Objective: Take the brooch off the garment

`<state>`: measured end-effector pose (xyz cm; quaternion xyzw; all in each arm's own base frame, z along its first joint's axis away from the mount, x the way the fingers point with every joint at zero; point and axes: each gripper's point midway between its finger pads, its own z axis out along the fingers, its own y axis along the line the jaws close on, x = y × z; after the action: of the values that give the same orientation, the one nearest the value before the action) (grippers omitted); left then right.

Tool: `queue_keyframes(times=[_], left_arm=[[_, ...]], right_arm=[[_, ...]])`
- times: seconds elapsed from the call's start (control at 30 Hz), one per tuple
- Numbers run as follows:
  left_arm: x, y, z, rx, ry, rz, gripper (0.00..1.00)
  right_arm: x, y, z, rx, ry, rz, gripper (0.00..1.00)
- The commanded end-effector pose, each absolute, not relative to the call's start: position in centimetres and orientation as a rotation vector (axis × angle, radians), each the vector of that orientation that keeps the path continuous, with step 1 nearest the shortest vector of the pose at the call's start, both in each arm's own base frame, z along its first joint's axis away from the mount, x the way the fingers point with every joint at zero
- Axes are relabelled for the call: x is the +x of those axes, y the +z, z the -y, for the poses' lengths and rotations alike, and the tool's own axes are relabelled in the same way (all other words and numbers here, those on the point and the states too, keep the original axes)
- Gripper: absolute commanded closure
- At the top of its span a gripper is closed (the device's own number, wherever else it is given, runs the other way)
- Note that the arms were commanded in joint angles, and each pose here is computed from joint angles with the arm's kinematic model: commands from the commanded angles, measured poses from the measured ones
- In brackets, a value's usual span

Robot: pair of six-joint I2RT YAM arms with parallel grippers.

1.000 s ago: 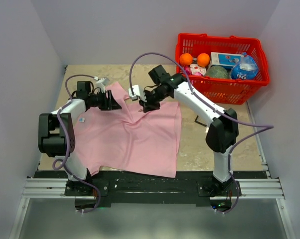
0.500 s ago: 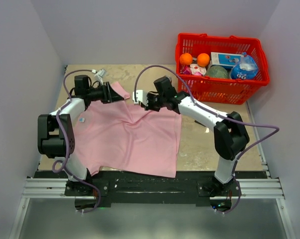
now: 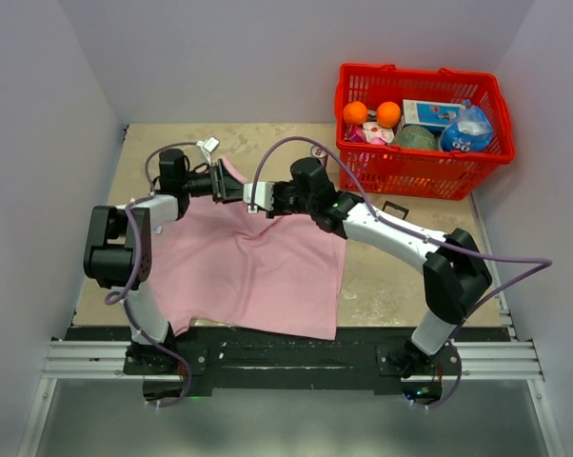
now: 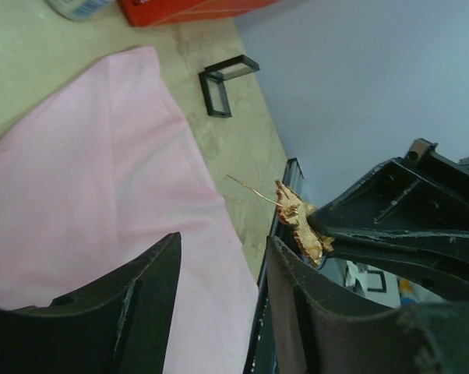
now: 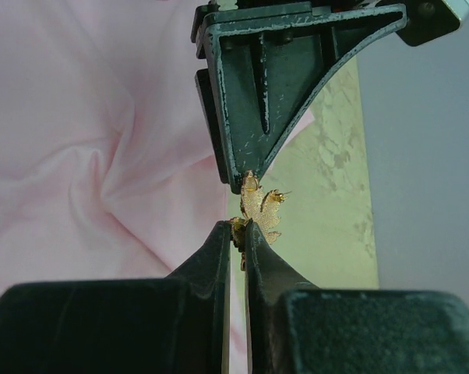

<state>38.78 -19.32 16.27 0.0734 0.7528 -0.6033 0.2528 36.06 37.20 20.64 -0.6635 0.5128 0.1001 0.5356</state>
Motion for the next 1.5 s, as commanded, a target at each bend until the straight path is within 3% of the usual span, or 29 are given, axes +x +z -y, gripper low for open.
queue_keyframes(times=[0.0,0.73,1.47], left_arm=[[37.2,19.0,20.0,0.273,-1.856,-1.949,0.47],[37.3,20.1,19.9,0.23,-1.894,-1.883,0.43],[38.0,20.4,20.4,0.204,-1.921,-1.865,0.45]], right_arm=[[37.8,24.3,-37.3,-1.477,0.105,-1.12,1.0],[38.4,22.8,-37.0,-1.476,0.06,-1.185,1.0],[37.5,22.3,-37.6,-1.534,0.118,-1.174,1.0]])
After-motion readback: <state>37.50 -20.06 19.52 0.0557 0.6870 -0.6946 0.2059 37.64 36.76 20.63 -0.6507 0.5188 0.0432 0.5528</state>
